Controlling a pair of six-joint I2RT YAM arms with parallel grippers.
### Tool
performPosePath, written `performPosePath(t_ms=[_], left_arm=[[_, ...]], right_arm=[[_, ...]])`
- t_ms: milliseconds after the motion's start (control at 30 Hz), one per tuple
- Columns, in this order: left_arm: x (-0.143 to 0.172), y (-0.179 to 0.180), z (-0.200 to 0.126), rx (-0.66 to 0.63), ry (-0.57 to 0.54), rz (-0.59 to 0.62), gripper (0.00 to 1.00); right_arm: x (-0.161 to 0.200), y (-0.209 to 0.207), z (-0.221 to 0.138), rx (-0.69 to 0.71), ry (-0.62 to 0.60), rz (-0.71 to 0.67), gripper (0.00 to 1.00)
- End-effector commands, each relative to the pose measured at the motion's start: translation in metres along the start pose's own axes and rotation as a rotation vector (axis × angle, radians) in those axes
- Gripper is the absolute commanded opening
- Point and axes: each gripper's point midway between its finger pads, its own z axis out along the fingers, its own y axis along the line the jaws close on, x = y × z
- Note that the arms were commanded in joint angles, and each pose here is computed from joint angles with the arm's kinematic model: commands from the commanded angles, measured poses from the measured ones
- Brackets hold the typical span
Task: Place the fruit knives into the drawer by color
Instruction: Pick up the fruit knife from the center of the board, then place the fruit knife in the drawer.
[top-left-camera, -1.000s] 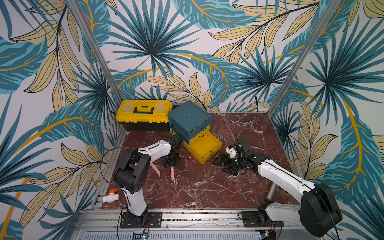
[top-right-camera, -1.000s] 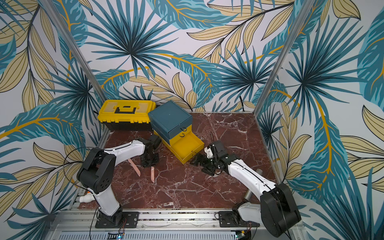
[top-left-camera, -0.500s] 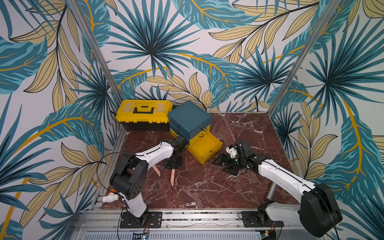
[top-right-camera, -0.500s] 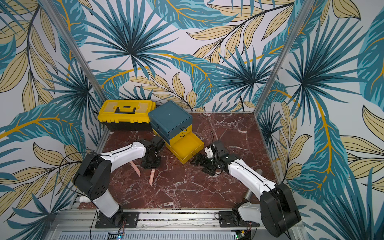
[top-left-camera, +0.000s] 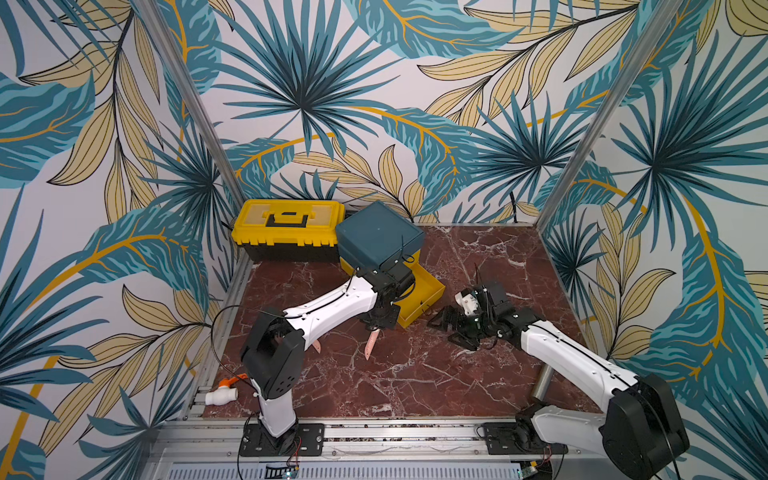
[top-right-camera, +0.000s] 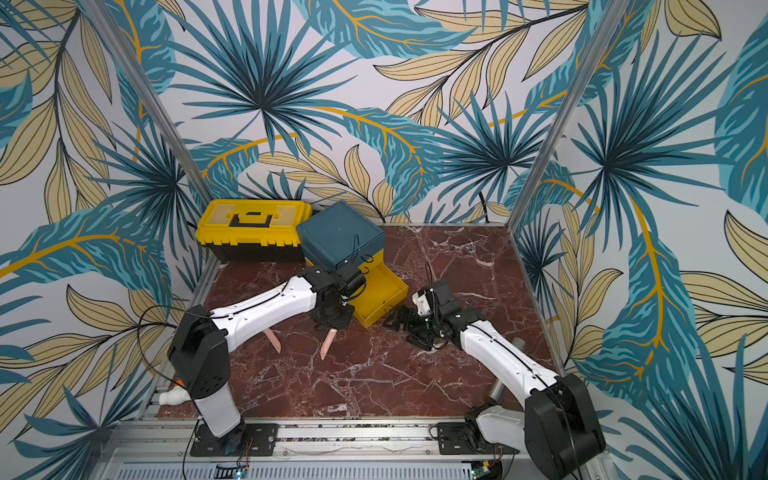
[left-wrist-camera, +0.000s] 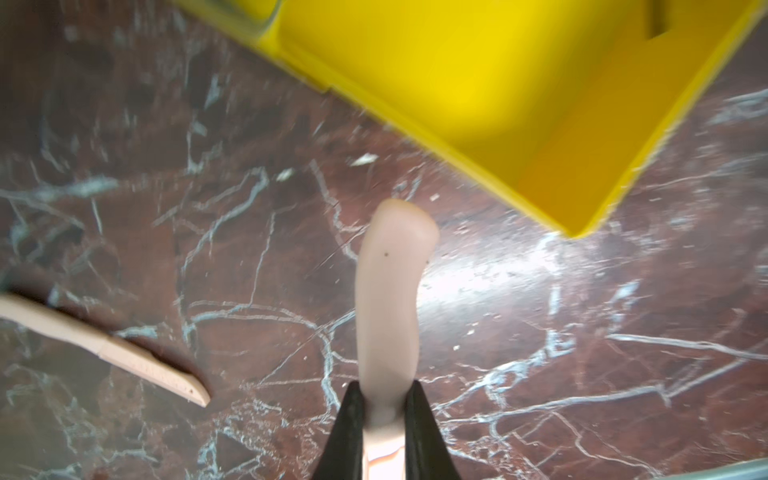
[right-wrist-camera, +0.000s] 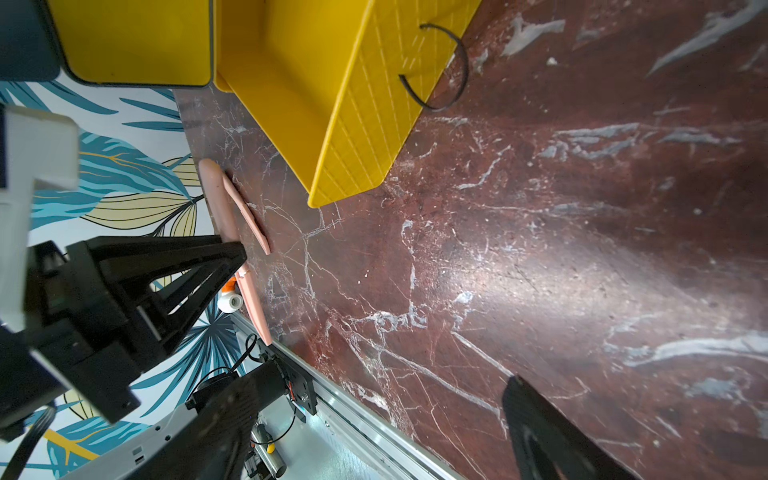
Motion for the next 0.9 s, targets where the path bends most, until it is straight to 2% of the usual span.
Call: performPosePath(t_ms=[0, 133, 367, 533, 567, 633, 667, 733, 867], left_arm=[[-0.017, -0.008, -0.012, -0.025, -0.017, 0.074, 0.00], [-0.059, -0.026, -0.016, -0.017, -0.079, 0.130, 0.00], [-0.130, -0.055, -0.006, -0.028, -0.179, 0.217, 0.00], [-0.152, -0.055, 0.012, -0.057, -0.211, 0.222, 0.00], [-0.153, -0.054, 0.017, -0.053, -0.203, 0.212, 0.15], [-0.152, -0.052, 0.024, -0.045, -0.191, 0.202, 0.58], [-0.150, -0.051, 0.027, -0.045, -0.184, 0.200, 0.68], [-0.148, -0.053, 0.025, -0.029, -0.180, 0.204, 0.74], [-0.143, -0.055, -0.012, 0.000, -0.225, 0.205, 0.82]], right_arm=[[0.007, -0.015, -0.004, 0.040, -0.006, 0.015, 0.94], [0.009, -0.020, -0.010, 0.041, -0.026, 0.027, 0.95], [0.015, -0.025, -0.016, 0.053, -0.020, 0.039, 0.95], [0.014, -0.025, -0.019, 0.058, -0.013, 0.043, 0.95], [0.014, -0.024, -0.020, 0.057, -0.013, 0.041, 0.94], [0.014, -0.023, -0.022, 0.060, -0.012, 0.040, 0.95], [0.013, -0.023, -0.022, 0.061, -0.013, 0.040, 0.95], [0.012, -0.022, -0.023, 0.058, -0.012, 0.037, 0.95], [0.005, -0.016, -0.020, 0.030, -0.025, 0.030, 0.95]])
